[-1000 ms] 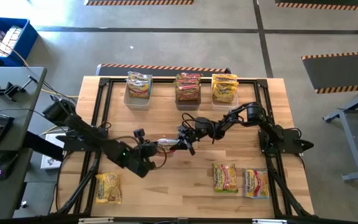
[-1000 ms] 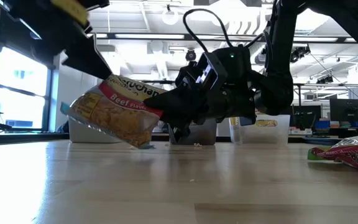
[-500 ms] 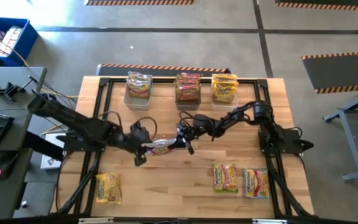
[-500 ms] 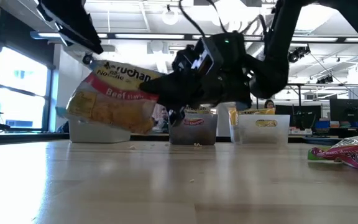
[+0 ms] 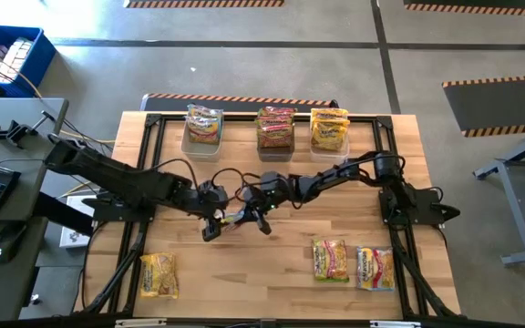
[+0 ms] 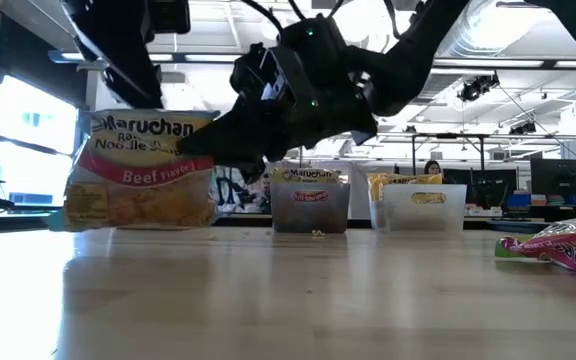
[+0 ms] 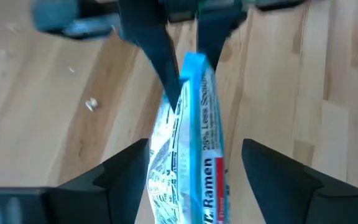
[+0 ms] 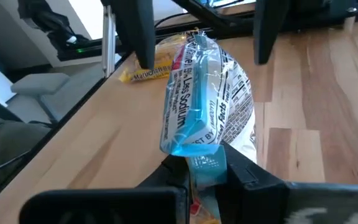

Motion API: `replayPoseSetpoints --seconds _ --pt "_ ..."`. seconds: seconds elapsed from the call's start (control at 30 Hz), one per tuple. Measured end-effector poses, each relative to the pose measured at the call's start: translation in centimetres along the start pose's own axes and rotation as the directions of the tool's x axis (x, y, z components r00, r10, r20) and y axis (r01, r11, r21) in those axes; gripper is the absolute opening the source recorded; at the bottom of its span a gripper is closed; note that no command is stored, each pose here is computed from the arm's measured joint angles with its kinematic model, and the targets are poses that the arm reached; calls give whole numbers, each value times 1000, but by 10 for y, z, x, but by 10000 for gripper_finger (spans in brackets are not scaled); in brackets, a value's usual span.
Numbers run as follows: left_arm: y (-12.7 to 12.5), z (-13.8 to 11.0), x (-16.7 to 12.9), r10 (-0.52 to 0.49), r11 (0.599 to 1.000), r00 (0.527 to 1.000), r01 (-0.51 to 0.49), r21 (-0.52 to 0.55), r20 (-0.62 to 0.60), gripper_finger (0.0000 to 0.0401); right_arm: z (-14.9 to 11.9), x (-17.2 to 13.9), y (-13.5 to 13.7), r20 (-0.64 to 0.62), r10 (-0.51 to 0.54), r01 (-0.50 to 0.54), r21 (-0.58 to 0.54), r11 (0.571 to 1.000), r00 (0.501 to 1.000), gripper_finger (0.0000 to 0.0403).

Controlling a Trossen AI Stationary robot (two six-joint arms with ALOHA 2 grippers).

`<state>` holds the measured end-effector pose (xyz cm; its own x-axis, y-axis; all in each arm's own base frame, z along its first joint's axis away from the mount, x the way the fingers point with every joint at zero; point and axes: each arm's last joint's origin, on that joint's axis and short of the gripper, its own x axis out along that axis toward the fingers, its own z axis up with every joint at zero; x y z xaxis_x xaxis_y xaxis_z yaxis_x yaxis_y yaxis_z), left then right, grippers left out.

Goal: Sort Maruchan noodles
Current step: Put the blue noodle pack into the gray bin

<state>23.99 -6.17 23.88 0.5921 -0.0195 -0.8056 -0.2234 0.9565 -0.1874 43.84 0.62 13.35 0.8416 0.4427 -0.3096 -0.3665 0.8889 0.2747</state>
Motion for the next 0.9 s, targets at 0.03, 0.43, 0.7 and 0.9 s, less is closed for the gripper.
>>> replayPoseSetpoints --seconds 0.03,0.43,0.7,0.9 --pt "0 -1 2 -3 1000 1000 4 3 -13 251 1 0 0 0 1 -1 -3 1000 1000 23" --pt "-7 -9 28 18 996 994 -8 87 -112 241 1 0 0 6 -11 11 11 1000 1000 23" --pt "-6 -8 23 21 986 995 -3 166 -102 112 1 1 1 4 -3 3 39 999 1000 35" --pt "-2 -9 21 22 974 991 8 224 -132 9 0 1 1 -4 -3 3 58 998 1000 74"
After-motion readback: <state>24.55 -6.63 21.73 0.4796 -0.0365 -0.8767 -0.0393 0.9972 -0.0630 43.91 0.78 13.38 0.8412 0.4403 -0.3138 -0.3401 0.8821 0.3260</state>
